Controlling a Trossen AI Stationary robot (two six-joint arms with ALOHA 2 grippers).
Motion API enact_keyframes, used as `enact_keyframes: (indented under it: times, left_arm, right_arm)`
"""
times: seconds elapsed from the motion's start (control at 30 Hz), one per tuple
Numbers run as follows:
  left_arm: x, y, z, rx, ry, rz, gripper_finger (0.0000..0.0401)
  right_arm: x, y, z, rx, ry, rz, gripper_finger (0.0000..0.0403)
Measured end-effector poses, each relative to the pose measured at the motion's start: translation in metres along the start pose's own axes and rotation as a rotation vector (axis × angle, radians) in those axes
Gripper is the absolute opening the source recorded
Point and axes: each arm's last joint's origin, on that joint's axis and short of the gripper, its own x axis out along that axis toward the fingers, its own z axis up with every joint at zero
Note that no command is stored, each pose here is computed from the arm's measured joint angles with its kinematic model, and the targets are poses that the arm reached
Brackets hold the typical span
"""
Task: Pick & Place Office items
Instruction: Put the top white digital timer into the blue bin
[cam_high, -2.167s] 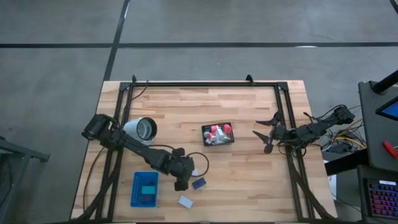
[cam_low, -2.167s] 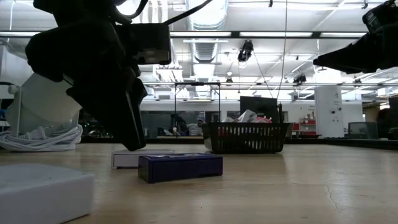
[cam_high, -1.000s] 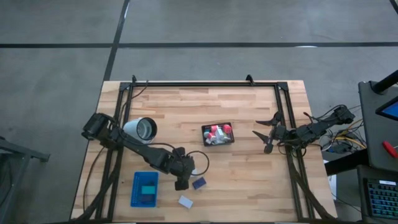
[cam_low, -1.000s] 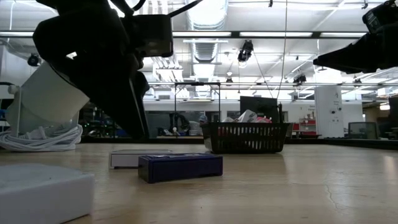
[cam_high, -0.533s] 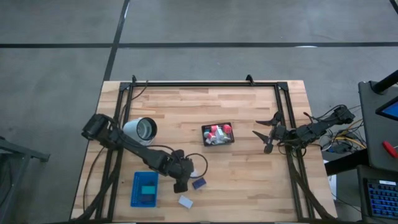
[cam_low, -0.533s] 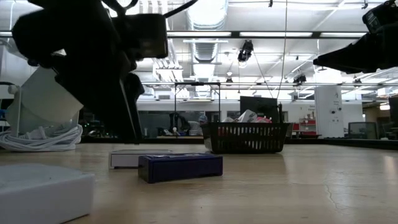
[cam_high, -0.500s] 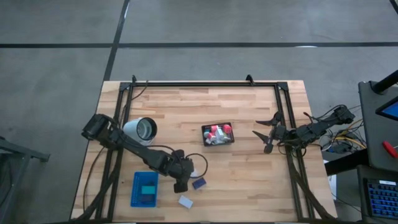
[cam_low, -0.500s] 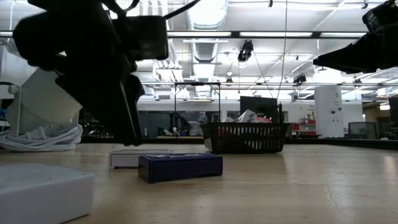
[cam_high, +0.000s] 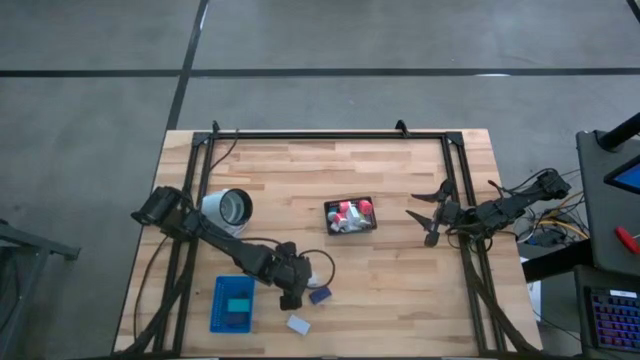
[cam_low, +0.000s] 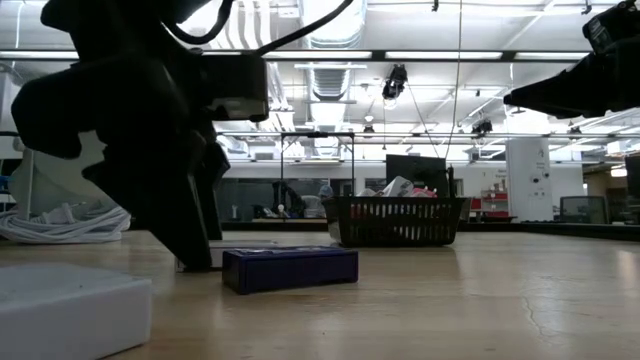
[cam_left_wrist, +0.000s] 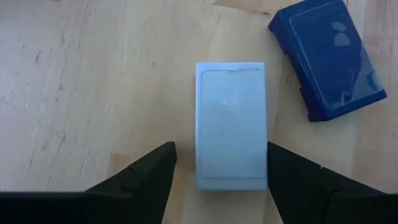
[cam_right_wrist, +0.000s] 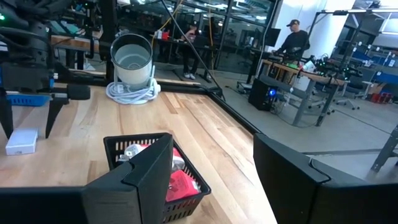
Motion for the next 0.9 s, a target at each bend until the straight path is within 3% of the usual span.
enact_keyframes:
  times: [0.37,0.77,0.9]
  left_arm:
    - [0.0022,0.0004,-0.0002,0.002,0.003,0.007,0.0242]
    - [0.0027,0.0008,-0.0001,0.006,0.002,0.009,0.0162]
    - [0.0027,0.0008,-0.0001,0.006,0.001,0.009,0.0159]
  right_arm:
    - [0.0,0.0,0.0,-0.001,0.0,0.0,0.0217]
    - [0.0,0.0,0.0,-0.003,0.0,0.0,0.0217]
    - [0.0,0.0,0.0,-0.001,0.0,0.0,0.0217]
